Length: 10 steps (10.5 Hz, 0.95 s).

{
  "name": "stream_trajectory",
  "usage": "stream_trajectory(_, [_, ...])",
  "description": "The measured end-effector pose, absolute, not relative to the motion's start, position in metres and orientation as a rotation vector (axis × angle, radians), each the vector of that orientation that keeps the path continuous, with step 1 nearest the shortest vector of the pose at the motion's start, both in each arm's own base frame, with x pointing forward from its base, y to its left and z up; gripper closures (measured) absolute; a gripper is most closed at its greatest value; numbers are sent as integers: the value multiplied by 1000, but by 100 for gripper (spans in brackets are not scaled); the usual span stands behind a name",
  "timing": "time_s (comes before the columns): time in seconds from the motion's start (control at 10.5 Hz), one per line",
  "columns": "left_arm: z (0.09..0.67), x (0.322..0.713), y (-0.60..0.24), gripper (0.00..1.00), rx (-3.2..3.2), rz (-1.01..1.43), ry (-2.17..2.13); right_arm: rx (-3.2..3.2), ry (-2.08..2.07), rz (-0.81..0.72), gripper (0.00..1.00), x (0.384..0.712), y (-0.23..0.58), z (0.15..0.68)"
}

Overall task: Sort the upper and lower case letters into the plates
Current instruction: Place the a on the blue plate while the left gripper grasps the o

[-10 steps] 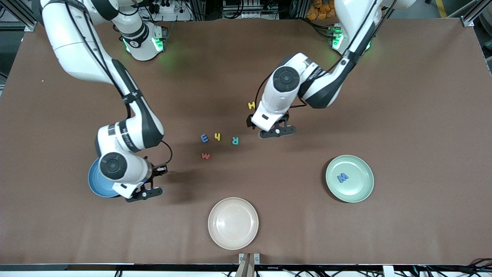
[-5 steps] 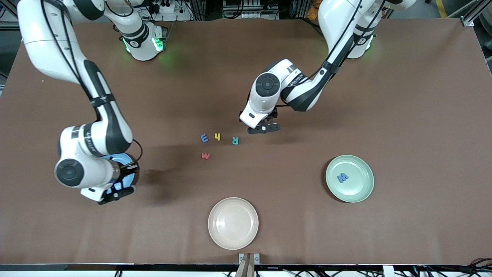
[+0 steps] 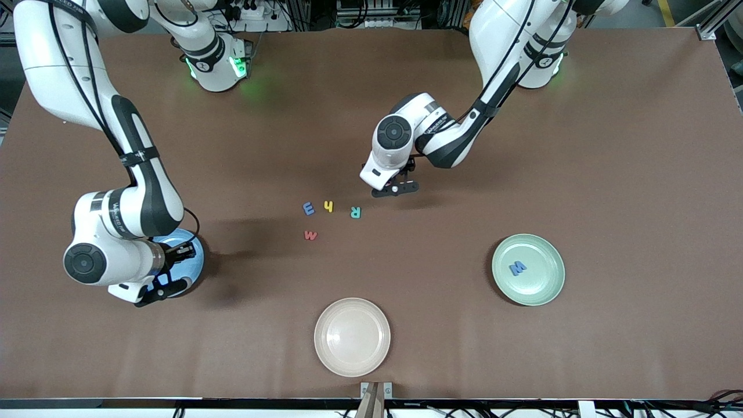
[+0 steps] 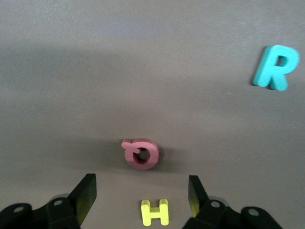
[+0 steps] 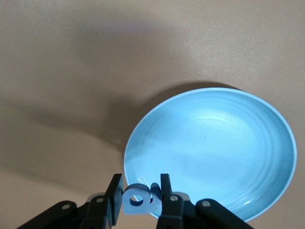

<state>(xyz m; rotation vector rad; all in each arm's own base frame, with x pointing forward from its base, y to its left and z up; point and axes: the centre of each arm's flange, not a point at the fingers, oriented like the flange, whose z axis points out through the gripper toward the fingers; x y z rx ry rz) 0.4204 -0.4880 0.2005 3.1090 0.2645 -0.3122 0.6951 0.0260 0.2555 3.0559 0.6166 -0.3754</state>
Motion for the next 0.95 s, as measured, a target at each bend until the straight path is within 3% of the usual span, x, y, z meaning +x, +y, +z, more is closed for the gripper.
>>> stream_trajectory(0.29, [192,421,-483,23,3155,-263,256,3043,735,-327,64,699,19,257])
stream_trajectory(0.95, [180,424,-485,29,3147,-197,220,3036,845,-283,64,701,-8,248])
